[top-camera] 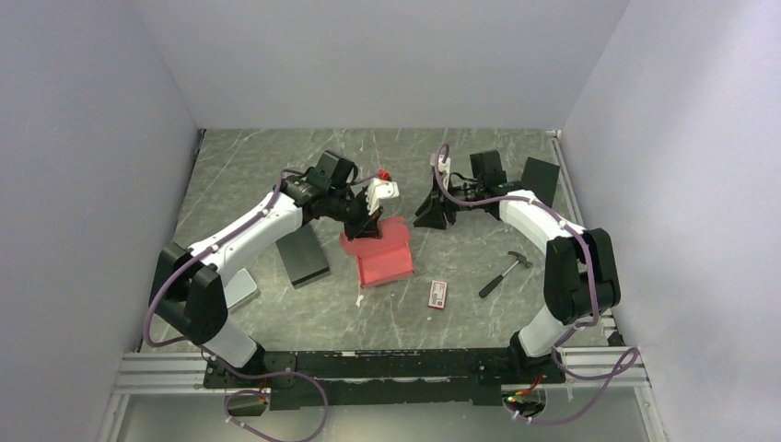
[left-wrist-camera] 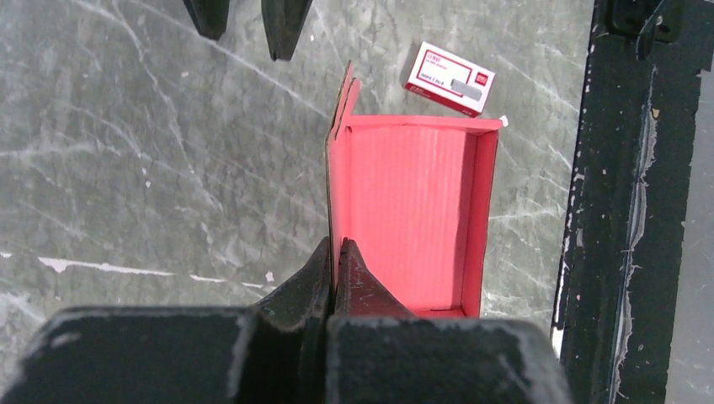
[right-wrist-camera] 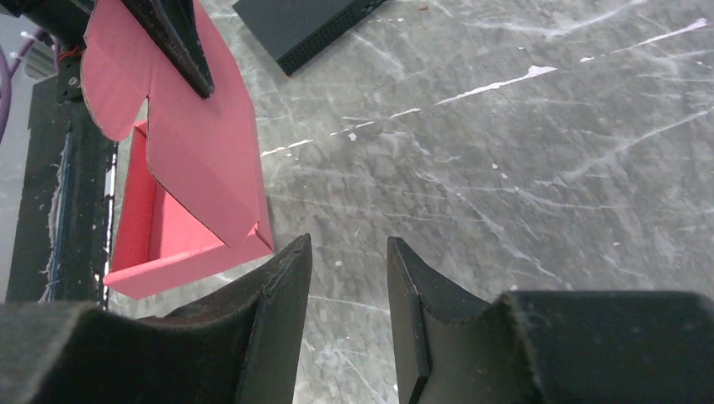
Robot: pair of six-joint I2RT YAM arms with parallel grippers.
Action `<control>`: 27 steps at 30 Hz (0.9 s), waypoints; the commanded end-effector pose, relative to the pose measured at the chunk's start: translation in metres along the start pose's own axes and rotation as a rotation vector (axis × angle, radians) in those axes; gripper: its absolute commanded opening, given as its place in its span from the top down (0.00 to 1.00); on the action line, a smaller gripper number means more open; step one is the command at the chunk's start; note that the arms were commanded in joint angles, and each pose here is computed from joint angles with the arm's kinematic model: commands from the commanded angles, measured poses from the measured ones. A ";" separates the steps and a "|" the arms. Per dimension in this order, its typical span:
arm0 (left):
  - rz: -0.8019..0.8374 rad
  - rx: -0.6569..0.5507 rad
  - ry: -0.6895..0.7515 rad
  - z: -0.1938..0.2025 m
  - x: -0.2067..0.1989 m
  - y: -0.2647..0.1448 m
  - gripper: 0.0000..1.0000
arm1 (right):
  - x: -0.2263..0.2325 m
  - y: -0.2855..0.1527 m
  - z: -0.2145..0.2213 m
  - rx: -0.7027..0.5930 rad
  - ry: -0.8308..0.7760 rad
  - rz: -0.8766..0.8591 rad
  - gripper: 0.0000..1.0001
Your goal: Fold the paper box
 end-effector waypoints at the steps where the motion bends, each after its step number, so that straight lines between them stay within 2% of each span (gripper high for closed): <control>1: 0.049 -0.094 0.069 -0.012 -0.008 -0.001 1.00 | 0.006 -0.003 -0.025 -0.060 -0.122 -0.061 0.58; 7: 0.057 -0.084 0.065 -0.012 -0.009 -0.001 1.00 | 0.024 0.003 -0.038 -0.101 -0.186 -0.161 0.56; 19: 0.075 -0.089 0.071 -0.013 -0.010 -0.001 1.00 | 0.033 0.004 -0.043 -0.116 -0.209 -0.196 0.48; 27: 0.111 -0.111 0.089 -0.014 -0.015 -0.002 1.00 | 0.037 0.013 -0.045 -0.117 -0.203 -0.237 0.51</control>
Point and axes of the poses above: each gripper's point midway between its finger pads, its own y axis out along the fingers, its own x axis along the line the jaws close on, z = x × y, the point moved 10 cm from there along -y, back along the fingers, and after that the axes turned 15 degrees about -y, right-handed, at the moved point
